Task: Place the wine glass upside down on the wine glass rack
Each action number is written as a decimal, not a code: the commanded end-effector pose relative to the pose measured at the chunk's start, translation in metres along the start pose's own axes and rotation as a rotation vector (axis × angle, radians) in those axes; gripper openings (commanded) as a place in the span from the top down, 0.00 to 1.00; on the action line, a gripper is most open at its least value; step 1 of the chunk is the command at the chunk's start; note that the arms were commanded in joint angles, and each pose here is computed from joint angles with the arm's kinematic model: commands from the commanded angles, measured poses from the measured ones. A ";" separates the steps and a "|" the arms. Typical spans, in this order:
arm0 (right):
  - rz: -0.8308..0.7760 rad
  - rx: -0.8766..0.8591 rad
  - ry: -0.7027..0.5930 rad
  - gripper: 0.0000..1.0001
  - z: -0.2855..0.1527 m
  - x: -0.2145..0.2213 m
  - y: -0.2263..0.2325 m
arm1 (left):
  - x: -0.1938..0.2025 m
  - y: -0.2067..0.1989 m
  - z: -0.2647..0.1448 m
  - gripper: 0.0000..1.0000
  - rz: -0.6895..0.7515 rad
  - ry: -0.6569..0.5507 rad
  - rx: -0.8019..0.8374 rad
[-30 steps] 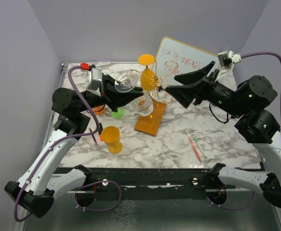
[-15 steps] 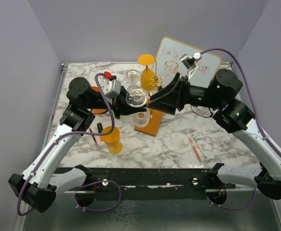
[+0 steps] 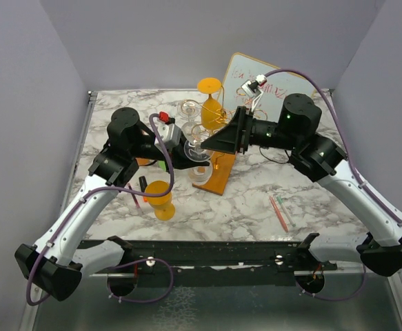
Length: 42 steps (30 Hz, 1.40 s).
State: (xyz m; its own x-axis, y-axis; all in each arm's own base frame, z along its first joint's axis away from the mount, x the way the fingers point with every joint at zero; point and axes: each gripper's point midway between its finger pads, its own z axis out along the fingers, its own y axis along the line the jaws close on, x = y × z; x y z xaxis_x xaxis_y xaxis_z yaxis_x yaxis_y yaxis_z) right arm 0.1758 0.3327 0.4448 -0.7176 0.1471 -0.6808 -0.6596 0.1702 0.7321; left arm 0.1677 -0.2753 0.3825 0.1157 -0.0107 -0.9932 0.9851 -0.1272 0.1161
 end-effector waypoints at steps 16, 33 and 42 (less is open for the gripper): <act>0.192 0.083 -0.153 0.99 -0.010 -0.016 -0.005 | -0.003 -0.015 -0.003 0.66 0.064 -0.028 0.036; 0.262 0.007 -0.273 0.99 -0.020 -0.034 0.013 | -0.006 -0.012 0.001 0.77 0.053 -0.088 0.026; 0.282 0.012 -0.272 0.99 -0.017 -0.030 0.005 | 0.006 -0.001 0.003 1.00 -0.013 -0.077 -0.025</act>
State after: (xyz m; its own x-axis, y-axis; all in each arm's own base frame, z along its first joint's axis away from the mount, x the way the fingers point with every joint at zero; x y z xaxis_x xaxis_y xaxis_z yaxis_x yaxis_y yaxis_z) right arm 0.1823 0.3170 0.4448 -0.8401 0.3636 -0.4026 -0.3751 0.1467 0.9153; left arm 0.1687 -0.2770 0.3852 0.1451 -0.0962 -0.9847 0.9823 -0.1054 0.1550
